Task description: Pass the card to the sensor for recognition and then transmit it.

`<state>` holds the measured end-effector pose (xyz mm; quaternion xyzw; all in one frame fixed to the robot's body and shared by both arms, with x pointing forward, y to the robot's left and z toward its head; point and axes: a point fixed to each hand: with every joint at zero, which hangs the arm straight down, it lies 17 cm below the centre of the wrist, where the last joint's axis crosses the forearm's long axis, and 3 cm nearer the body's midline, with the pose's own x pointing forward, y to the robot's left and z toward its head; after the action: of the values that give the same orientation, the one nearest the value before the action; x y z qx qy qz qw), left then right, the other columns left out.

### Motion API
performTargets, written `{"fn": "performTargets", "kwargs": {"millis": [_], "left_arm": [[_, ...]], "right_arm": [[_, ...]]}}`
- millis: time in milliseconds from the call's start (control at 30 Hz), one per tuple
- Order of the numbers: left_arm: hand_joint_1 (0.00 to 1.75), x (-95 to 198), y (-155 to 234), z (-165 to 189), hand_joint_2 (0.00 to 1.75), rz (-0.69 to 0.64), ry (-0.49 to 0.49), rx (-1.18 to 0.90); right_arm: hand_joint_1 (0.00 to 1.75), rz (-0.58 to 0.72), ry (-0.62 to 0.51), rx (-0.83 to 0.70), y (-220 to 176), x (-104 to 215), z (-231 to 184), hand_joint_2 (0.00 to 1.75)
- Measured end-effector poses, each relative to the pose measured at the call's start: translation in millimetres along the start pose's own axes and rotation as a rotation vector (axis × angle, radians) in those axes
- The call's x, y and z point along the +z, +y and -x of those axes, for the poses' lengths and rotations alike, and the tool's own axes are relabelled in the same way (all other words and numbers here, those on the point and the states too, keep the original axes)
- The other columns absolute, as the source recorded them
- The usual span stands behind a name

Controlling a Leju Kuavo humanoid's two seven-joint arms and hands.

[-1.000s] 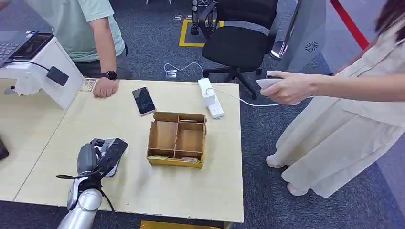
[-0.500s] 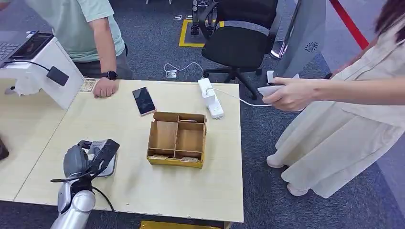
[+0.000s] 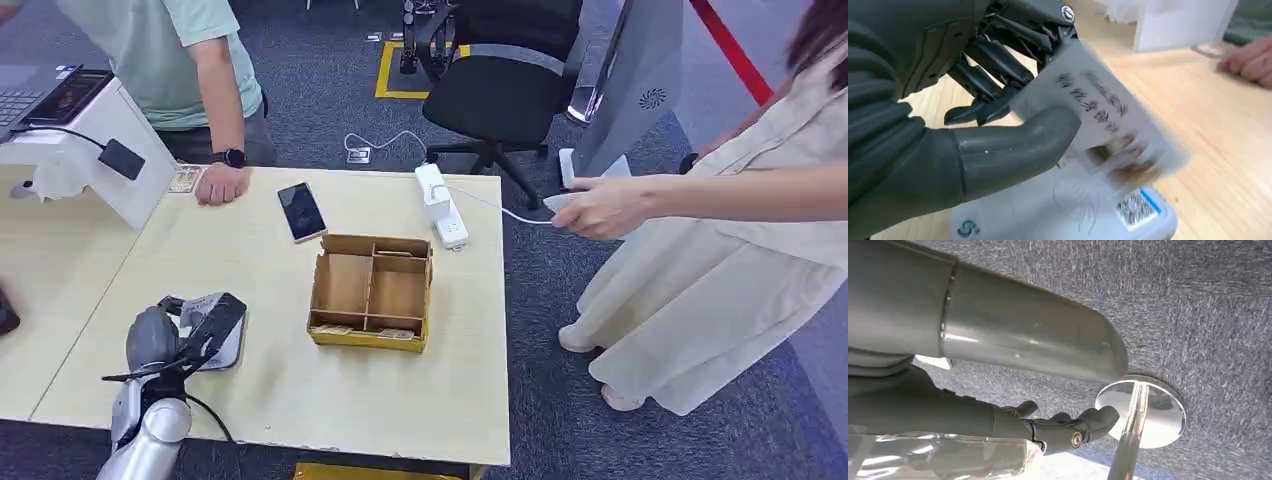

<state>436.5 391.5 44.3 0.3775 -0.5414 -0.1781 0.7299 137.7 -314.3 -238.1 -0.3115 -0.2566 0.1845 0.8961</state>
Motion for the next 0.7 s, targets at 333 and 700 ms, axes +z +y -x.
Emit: {"fn": "performTargets", "kwargs": {"millis": [333,700], "left_arm": [[1.75,3,-12,11,1.75,0.047,0.032,-0.016],[1.75,4,-28,23,1.75,0.096,0.076,-0.094]], "right_arm": [[0.0,0.005,0.003,-0.002,-2,-1,1,0.0],[0.0,0.01,-0.004,0.001,-4,-2,-2,0.0]]}}
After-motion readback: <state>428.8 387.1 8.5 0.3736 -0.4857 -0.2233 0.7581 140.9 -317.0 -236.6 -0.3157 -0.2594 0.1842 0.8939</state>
